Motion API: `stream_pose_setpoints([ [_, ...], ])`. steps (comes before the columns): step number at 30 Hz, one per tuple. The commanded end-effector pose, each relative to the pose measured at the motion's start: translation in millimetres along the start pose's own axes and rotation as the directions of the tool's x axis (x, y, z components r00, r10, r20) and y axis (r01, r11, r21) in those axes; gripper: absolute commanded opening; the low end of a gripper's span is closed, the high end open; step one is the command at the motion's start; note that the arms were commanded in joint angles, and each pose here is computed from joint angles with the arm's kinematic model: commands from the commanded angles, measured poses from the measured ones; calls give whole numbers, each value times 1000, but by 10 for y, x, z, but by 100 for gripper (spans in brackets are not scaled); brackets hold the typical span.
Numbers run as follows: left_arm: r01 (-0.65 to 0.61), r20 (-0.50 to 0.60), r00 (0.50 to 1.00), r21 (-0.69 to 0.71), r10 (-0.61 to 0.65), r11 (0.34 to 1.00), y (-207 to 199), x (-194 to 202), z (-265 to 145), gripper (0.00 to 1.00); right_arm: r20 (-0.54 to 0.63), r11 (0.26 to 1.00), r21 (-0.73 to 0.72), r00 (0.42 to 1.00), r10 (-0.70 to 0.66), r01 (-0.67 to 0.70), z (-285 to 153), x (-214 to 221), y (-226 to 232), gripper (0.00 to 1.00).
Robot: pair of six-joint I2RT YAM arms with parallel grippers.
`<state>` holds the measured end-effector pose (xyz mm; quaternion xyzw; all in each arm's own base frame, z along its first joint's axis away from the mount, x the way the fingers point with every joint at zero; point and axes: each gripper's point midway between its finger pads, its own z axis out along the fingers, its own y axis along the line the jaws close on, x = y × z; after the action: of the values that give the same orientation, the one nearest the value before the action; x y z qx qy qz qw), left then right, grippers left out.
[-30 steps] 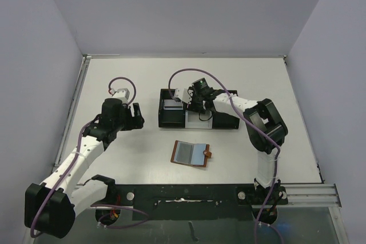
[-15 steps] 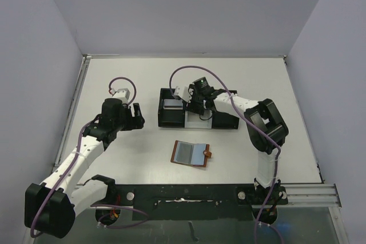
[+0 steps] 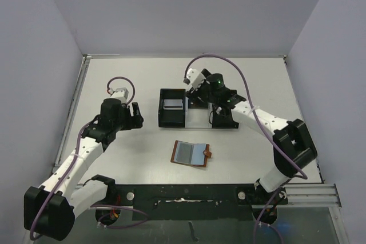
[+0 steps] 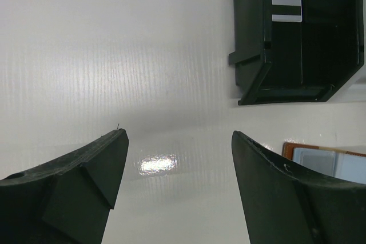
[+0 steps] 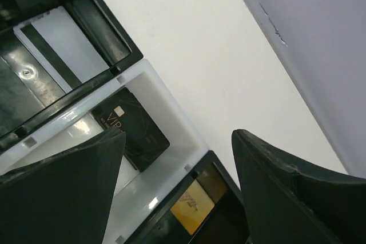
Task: Take the credit cards out of the card holder
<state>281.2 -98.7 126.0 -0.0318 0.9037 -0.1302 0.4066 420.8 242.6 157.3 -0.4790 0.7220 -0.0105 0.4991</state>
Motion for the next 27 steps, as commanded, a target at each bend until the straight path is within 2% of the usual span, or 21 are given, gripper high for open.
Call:
stream_pose_setpoints([
  [1,14,109,994,-18,-11,1000,3,-292,-86,73,281,922,215,925,257,-321,-491,-453,-465,80],
  [2,15,113,994,-28,-11,1000,16,-306,-95,73,343,895,225,891,297,-385,-662,-523,-520,83],
  [6,28,137,990,-48,-21,998,54,-351,-142,73,451,800,236,791,413,-552,-1012,-441,-541,90],
  [7,31,148,989,-50,-24,998,58,-369,-158,73,463,779,236,772,435,-581,-1063,-333,-489,93],
  [8,35,164,986,-49,-26,998,57,-401,-184,73,483,747,241,744,462,-620,-1119,-245,-469,100],
  [11,45,197,980,-56,-33,997,83,-435,-220,73,509,589,273,634,582,-761,-1268,60,-454,98],
  [14,70,221,974,-84,-50,994,148,-465,-244,74,511,466,255,527,679,-847,-1373,232,-375,98],
  [15,74,222,974,-91,-53,993,160,-470,-254,74,519,412,215,461,720,-886,-1395,232,-331,98],
  [16,81,225,973,-97,-57,992,170,-473,-260,74,511,402,174,432,743,-899,-1421,202,-270,98],
  [19,89,232,971,-100,-64,991,180,-480,-274,74,441,422,62,404,802,-904,-1428,120,-31,98],
  [20,89,233,970,-100,-64,991,182,-479,-273,74,417,407,12,374,828,-914,-1414,89,63,98],
  [22,90,233,970,-101,-64,991,185,-474,-273,74,373,357,-113,293,880,-927,-1407,-26,252,98],
  [23,90,232,971,-102,-64,991,190,-471,-272,74,359,298,-164,225,906,-940,-1401,-72,313,98],
  [24,90,234,970,-101,-64,991,184,-477,-275,74,336,263,-205,184,924,-943,-1391,-118,389,98],
  [25,91,234,970,-103,-65,990,191,-478,-274,74,314,252,-223,175,933,-942,-1370,-159,483,98],
  [27,91,232,971,-107,-64,990,196,-473,-274,74,282,265,-123,223,933,-956,-1309,-128,674,98],
])
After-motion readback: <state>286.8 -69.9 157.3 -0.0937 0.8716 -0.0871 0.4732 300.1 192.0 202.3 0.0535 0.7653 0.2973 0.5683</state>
